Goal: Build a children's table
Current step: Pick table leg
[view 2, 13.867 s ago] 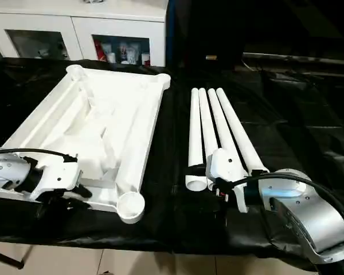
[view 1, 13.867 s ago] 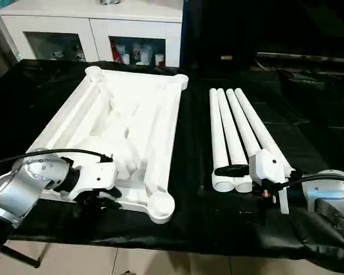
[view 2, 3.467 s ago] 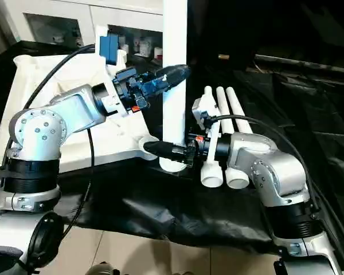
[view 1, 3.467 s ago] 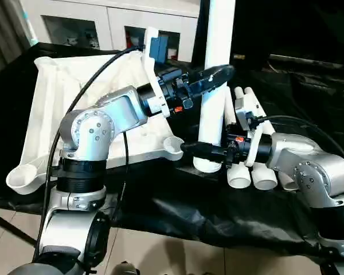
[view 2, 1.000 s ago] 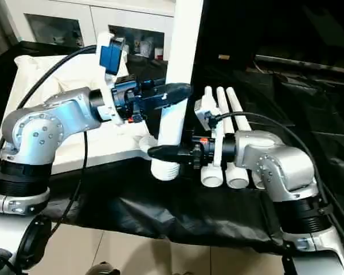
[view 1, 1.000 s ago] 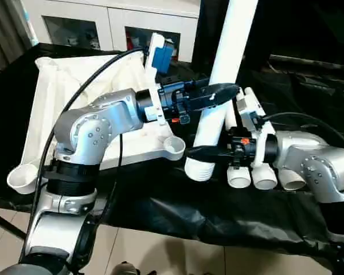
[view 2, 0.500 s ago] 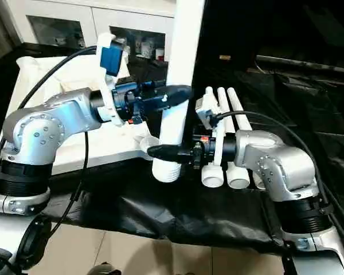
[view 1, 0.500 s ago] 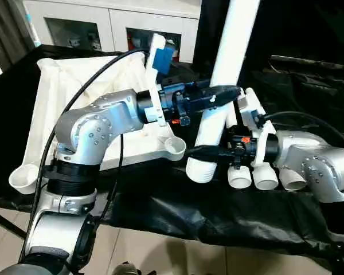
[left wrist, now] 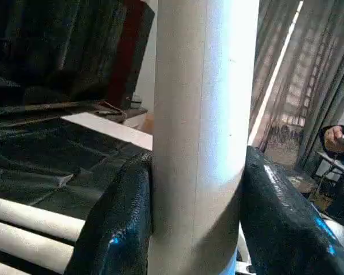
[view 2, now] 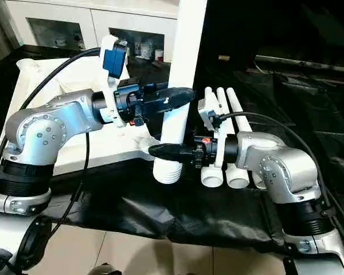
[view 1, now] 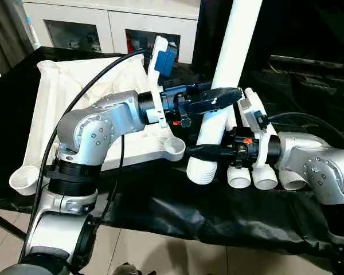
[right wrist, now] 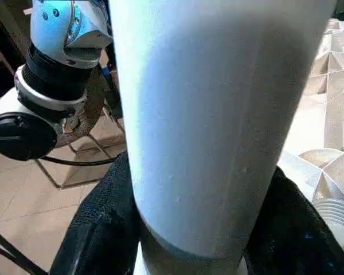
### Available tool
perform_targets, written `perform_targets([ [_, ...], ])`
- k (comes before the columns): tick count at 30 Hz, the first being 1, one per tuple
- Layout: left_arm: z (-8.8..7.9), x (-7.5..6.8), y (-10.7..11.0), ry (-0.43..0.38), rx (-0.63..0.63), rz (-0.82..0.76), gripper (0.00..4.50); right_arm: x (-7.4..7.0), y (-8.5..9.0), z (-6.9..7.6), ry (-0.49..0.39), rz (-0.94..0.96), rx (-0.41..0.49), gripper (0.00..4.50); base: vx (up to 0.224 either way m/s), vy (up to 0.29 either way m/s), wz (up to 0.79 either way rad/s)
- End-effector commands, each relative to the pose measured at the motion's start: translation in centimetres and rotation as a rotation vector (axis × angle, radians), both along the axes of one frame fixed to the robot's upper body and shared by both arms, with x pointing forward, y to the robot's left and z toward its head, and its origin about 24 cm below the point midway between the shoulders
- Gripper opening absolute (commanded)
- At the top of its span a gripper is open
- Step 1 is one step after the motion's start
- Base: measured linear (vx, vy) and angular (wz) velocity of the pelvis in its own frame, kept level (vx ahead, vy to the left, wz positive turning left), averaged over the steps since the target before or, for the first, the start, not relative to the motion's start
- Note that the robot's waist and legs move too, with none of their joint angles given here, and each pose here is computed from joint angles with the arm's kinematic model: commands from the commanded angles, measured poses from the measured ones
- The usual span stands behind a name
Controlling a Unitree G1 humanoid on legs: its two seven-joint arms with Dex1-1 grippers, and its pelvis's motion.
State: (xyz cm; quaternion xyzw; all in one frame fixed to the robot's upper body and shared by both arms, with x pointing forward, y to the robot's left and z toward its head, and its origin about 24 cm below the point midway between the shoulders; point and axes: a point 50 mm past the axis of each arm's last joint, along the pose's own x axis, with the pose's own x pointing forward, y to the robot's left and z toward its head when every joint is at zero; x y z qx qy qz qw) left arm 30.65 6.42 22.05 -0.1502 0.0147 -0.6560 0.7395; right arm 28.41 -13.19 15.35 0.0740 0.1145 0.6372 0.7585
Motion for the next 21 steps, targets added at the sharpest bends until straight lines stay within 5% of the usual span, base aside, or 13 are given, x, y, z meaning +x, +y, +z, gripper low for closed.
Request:
perform_targets([
  [1, 0.3, -0.1, -0.1, -0.019, -0.001, -0.009, 1.86, -0.2, -0.3, 0.0, 0.003, -0.005, -0.015, 1.91, 0.0, 0.0, 0.0],
  [4, 0.3, 0.0, -0.1, -0.018, -0.002, -0.004, 1.86, -0.2, -0.3, 0.0, 0.004, -0.006, -0.015, 1.9, 0.0, 0.0, 0.0],
  [6, 0.5, 0.2, -0.1, 0.017, -0.042, 0.014, 2.56, -0.1, -0.3, 0.0, 0.003, -0.014, -0.016, 1.9, 0.0, 0.0, 0.0],
  [11, 0.9, 0.3, 0.1, 0.022, -0.095, 0.03, 2.9, 0.1, -0.3, 0.0, -0.004, -0.042, 0.002, 1.9, 0.0, 0.0, 0.0],
  [16, 1.7, -0.3, 0.5, 0.021, -0.294, 0.037, 3.03, 0.7, -0.4, 0.5, -0.036, -0.144, 0.088, 1.9, 0.0, 0.0, 0.0],
  [21, 2.2, 0.4, 2.4, 0.134, -0.559, 0.109, 3.03, 1.1, -1.2, 1.2, -0.087, -0.321, 0.17, 1.9, 0.0, 0.0, 0.0],
])
